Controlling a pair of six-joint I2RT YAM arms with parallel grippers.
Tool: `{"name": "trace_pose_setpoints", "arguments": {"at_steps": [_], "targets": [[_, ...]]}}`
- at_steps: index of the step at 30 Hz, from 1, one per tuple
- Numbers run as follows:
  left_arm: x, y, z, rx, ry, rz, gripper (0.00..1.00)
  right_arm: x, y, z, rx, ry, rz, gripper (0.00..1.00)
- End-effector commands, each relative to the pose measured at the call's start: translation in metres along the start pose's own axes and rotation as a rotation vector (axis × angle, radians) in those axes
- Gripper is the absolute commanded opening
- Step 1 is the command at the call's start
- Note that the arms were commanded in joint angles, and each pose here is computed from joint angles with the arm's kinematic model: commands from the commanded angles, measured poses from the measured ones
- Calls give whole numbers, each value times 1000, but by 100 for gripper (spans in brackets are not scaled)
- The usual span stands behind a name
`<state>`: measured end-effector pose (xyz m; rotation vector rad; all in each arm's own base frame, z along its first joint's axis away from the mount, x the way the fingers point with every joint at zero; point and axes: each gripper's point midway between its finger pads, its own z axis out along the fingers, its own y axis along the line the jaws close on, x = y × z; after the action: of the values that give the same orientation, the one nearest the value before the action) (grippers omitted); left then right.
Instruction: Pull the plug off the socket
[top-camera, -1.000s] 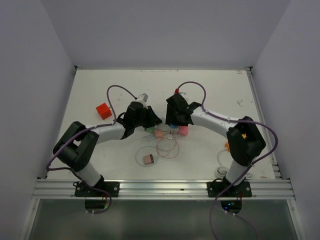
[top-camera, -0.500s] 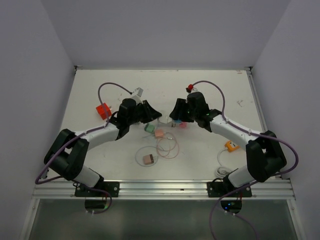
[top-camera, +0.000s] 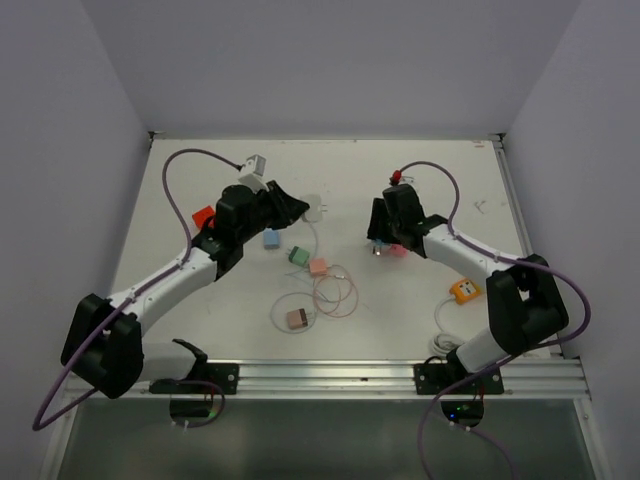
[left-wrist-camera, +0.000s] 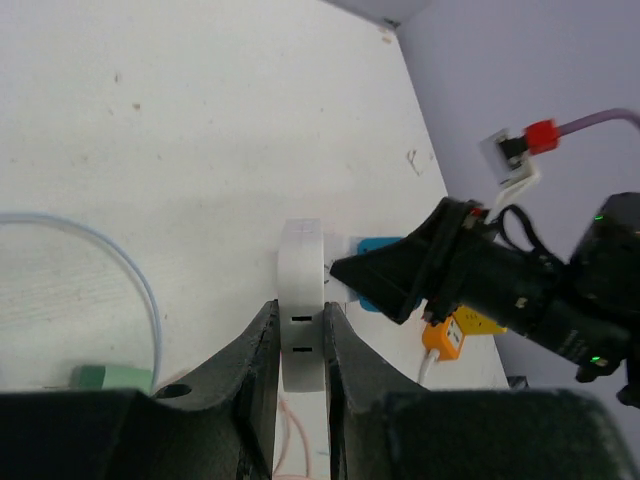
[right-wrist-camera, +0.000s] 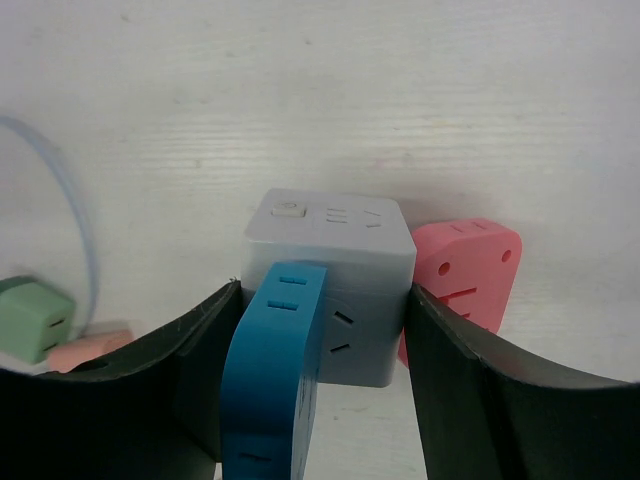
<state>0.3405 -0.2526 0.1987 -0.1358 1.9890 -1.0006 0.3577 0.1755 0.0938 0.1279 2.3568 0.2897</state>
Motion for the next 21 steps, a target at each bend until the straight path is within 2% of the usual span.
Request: {"name": "trace_pose_setpoints", "arguments": {"at_steps": [1, 5, 9, 15, 21], "targets": [[-56, -28, -17, 9, -155, 95, 0, -4, -30, 0, 143, -18, -46, 0], [-65, -17, -23, -68, -170, 130, 0, -10, -19, -5, 66, -52, -35, 0], [-61, 16, -25, -135, -158, 109, 0, -20, 4, -20, -69, -95, -49, 0], [-39, 69, -22, -213, -106, 15, 0, -27, 25, -32, -205, -138, -93, 0], [-6, 107, -22, -265, -52, -47, 2, -18, 43, -32, -314, -100, -125, 0]]}}
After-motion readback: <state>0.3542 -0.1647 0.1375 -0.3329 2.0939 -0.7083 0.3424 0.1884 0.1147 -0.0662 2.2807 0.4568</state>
